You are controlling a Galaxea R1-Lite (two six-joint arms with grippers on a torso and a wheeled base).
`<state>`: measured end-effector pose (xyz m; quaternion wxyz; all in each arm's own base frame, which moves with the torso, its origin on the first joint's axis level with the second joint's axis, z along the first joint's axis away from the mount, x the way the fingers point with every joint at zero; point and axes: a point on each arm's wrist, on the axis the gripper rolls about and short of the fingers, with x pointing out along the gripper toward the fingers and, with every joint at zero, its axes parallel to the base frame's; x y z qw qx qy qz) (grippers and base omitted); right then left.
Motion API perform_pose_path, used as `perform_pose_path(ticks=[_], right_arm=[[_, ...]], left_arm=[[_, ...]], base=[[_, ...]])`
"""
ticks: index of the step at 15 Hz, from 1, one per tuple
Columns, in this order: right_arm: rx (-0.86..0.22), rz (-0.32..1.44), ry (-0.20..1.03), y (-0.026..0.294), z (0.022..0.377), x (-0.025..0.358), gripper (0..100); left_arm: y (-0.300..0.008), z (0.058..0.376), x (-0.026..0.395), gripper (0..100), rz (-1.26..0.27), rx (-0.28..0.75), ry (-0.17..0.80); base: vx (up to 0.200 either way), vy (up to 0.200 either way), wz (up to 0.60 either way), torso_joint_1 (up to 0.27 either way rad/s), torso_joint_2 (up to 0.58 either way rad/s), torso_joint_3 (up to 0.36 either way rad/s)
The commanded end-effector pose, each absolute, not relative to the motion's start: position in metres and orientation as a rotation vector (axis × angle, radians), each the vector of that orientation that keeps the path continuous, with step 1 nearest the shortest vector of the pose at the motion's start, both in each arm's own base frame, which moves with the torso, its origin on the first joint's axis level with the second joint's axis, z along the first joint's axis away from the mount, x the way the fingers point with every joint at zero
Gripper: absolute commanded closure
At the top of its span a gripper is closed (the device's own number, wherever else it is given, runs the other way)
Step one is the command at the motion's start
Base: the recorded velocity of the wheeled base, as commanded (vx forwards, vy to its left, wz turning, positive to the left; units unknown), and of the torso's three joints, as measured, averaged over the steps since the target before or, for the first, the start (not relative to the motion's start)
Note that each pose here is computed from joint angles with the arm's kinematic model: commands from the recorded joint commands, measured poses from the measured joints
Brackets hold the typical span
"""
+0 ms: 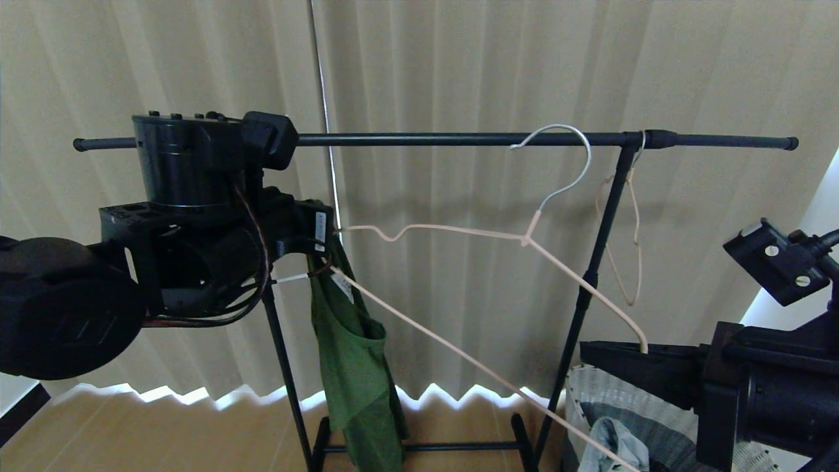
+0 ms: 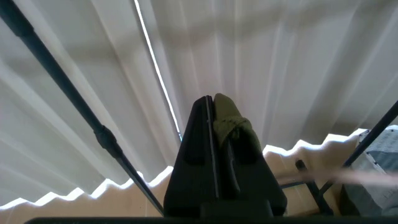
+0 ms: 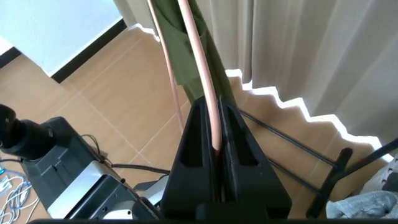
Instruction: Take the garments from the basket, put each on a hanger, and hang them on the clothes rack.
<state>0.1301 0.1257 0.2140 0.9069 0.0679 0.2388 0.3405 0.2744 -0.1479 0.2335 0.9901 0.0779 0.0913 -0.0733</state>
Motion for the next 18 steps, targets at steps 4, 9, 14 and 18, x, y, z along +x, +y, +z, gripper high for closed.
perform_pose_path(ticks=[4, 9, 14, 18], right_arm=[[0.129, 0.696, 0.513, 0.139, 0.209, 0.143, 100], [0.123, 0.612, 0.531, 0.165, 0.199, 0.173, 100], [0.125, 0.585, 0.574, 0.181, 0.189, 0.183, 100], [0.134, 0.598, 0.554, 0.188, 0.190, 0.181, 100]], left_arm=[[-0.151, 0.228, 0.279, 100, -0.132, 0.166, 0.198], [-0.149, 0.228, 0.278, 100, -0.088, 0.174, 0.204], [-0.149, 0.230, 0.278, 100, -0.059, 0.174, 0.198], [-0.150, 0.229, 0.276, 100, -0.065, 0.175, 0.201]], base=[[0.000, 0.000, 0.00, 0.000, 0.00, 0.000], [0.000, 0.000, 0.00, 0.000, 0.00, 0.000], [0.000, 0.000, 0.00, 0.000, 0.00, 0.000], [0.000, 0.000, 0.00, 0.000, 0.00, 0.000]])
